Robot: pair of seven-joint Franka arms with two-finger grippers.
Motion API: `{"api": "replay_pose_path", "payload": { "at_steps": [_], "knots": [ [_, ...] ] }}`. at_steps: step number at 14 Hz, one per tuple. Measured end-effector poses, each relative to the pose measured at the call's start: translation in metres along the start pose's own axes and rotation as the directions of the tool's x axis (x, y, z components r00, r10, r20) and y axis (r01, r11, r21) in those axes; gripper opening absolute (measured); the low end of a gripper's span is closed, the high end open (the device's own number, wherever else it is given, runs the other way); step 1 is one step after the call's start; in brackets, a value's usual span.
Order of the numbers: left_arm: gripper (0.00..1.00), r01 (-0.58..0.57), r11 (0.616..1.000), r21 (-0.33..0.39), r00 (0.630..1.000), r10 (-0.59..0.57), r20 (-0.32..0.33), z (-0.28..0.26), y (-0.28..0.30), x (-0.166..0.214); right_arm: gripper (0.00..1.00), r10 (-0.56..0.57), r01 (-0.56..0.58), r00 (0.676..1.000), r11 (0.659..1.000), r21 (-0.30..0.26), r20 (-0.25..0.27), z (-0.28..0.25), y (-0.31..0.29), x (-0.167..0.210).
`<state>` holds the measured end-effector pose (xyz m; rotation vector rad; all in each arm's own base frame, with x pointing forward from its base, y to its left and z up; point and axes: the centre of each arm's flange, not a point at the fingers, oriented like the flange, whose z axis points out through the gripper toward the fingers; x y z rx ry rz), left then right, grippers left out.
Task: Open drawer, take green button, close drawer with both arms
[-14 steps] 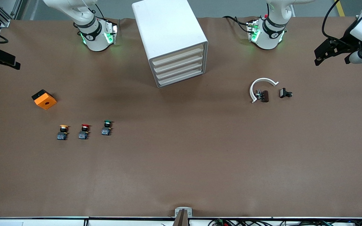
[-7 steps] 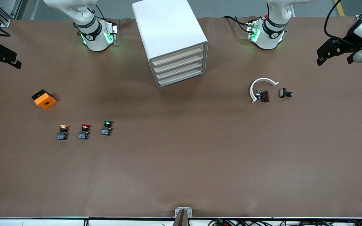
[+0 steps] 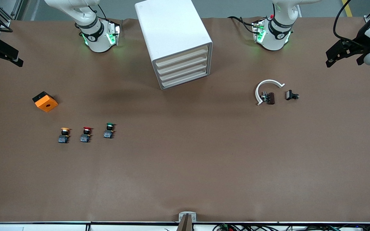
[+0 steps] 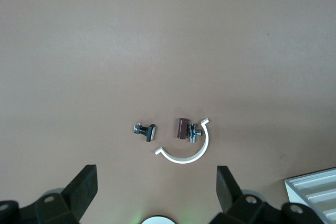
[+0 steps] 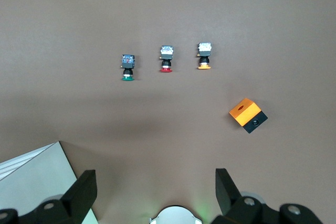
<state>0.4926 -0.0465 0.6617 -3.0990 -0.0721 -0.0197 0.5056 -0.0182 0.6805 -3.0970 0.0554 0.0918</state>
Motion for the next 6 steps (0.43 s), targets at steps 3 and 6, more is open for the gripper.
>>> {"api": "replay_pose_path", "payload": {
  "at_steps": [3,6],
  "knots": [
    [1.0,0.004,1.0,-0.002,1.0,-0.004,-0.012,-0.0053,-0.0023,0.0012,1.0,0.001,-0.001,1.0,1.0,0.0,-0.013,0.0009,-0.0004,0.0016],
    [1.0,0.011,1.0,-0.003,1.0,-0.011,-0.007,-0.0033,-0.0064,0.0036,1.0,-0.013,0.013,0.999,1.0,-0.001,-0.053,-0.0053,-0.0076,0.0021]
  ]
}}
